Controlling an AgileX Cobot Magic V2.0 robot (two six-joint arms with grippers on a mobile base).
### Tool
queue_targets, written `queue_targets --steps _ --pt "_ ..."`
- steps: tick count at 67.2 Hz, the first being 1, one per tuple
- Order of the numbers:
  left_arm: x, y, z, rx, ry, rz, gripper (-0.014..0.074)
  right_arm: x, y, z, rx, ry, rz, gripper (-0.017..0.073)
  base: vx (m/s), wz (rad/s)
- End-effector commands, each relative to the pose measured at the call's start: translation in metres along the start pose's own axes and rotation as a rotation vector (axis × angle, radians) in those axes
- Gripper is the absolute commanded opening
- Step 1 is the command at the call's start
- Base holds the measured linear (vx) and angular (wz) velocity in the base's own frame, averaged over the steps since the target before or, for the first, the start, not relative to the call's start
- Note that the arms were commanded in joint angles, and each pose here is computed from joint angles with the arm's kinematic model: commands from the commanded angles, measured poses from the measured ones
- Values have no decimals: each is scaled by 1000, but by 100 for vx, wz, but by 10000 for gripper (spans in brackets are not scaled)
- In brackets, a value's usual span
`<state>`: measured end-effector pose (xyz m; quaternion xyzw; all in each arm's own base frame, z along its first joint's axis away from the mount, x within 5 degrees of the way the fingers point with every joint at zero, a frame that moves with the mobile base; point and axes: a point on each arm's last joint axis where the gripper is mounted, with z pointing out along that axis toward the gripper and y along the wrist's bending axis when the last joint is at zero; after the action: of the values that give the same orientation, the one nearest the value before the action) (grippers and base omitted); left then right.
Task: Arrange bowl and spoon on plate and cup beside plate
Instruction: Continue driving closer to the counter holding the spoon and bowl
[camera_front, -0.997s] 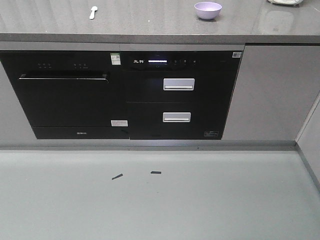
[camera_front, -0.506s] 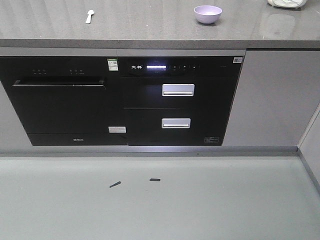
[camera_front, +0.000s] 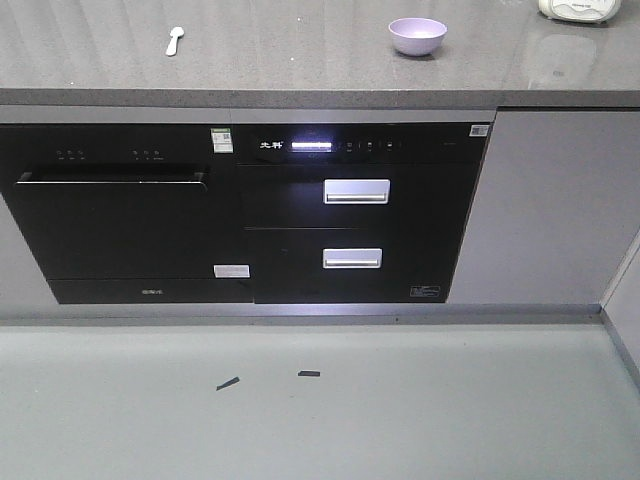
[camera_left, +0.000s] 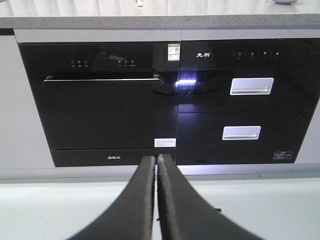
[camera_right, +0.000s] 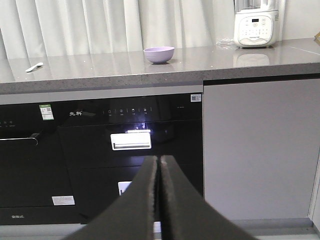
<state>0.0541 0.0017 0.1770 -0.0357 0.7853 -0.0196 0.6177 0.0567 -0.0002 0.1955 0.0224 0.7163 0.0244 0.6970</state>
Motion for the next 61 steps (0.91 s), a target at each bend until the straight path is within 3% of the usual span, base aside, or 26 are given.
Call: queue_targets --steps 1,61 --pt "-10 -2 -2 19 -90 -8 -6 -6 1 -1 -11 -80 -17 -3 10 0" --pt "-10 -2 -2 19 -90 -8 -6 -6 1 -1 -11 -80 -17 -3 12 0"
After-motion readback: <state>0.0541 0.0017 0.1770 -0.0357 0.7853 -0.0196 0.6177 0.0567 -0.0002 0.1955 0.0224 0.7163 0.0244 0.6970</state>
